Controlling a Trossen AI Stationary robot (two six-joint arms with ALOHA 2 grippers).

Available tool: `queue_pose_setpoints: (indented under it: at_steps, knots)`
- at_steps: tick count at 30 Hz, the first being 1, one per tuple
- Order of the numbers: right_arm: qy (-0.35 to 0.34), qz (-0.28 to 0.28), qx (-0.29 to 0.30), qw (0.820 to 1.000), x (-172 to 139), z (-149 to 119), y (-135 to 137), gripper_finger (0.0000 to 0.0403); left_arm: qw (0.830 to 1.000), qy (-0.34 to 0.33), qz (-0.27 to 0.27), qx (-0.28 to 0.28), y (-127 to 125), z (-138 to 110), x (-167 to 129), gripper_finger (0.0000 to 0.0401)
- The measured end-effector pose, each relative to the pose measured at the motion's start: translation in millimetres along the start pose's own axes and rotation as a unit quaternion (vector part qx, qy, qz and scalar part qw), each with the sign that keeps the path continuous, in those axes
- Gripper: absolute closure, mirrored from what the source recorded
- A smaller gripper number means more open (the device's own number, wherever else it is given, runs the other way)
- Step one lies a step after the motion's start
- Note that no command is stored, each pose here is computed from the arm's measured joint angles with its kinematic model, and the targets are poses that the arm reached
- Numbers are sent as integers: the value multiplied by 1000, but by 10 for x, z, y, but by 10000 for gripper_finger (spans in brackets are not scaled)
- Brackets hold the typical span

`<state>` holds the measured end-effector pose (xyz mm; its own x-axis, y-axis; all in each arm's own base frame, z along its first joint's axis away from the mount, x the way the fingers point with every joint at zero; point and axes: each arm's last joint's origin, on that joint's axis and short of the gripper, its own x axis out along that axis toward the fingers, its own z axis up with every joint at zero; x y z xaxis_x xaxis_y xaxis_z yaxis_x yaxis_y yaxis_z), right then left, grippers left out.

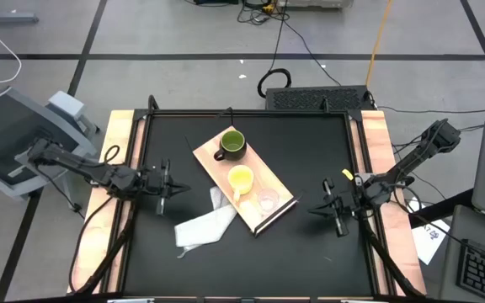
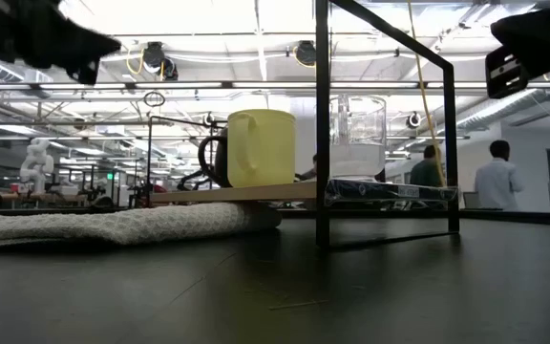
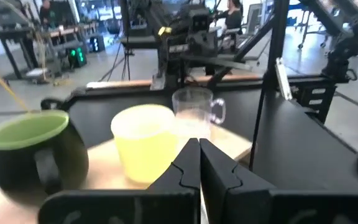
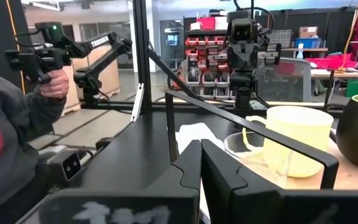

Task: Stack small to large cups/mugs on shelf
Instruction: Adjust all the mugs

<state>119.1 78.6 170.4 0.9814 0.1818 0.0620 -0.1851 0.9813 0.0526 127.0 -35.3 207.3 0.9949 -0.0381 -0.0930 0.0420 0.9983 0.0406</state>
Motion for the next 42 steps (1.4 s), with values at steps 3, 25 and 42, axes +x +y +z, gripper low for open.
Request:
queue_pose_setpoints:
  at_steps: [3, 25, 42]
  knots:
    - [1, 0, -3, 1000, 0, -2, 0, 403, 1000, 1, 7, -15, 15, -122, 4, 401]
    - [9, 0, -34, 999, 0, -19, 0, 403, 994, -50, 92, -18, 125, -385, -38, 401]
    - [24, 1, -56, 998, -1, -50, -1, 403, 999, 2, 13, 43, 143, -489, -14, 393]
